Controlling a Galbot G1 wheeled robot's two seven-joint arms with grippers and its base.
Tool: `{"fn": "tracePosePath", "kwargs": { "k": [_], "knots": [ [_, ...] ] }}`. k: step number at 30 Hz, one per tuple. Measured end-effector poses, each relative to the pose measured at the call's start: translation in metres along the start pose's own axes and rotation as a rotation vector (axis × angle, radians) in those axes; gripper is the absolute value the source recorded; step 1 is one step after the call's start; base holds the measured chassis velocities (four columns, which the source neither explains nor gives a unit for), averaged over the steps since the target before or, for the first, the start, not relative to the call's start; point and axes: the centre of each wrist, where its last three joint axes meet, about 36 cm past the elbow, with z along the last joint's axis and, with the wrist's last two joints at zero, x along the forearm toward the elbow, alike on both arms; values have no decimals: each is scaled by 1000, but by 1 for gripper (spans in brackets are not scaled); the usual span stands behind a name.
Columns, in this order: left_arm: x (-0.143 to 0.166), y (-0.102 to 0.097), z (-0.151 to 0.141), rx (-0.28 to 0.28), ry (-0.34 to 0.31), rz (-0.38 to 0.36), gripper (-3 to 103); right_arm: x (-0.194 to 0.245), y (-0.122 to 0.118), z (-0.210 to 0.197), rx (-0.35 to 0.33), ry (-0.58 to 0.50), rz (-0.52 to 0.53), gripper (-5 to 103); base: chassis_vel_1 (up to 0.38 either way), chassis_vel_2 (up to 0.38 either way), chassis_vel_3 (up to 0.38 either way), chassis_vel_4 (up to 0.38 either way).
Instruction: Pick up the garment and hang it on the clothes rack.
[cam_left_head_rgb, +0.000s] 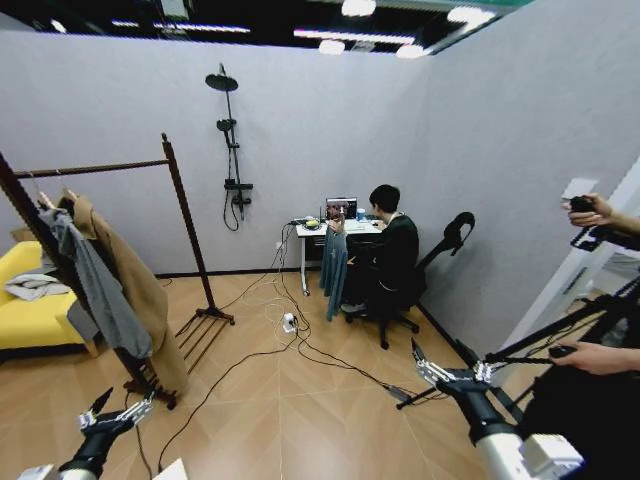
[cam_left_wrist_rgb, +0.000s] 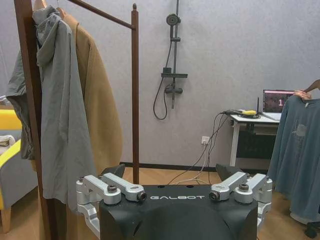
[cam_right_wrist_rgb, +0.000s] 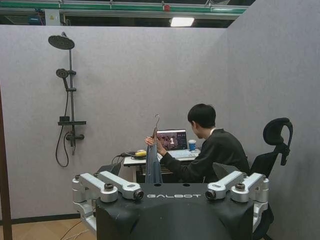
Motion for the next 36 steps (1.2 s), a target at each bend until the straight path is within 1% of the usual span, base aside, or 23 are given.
{"fn": "tracePosePath", "kwargs": {
  "k": [18, 29, 36],
  "knots": [
    [0, 0, 0, 0, 0, 0, 100, -1, 1, 0, 1, 18, -9, 100, 0, 0, 0, 0],
    [0, 0, 0, 0, 0, 0, 100, -1, -5, -3, -5, 12, -11, 100, 0, 0, 0, 0],
    [0, 0, 0, 0, 0, 0, 100, -4, 0, -2, -11, 15, -26, 100, -25, 32, 22, -20]
  ]
}}
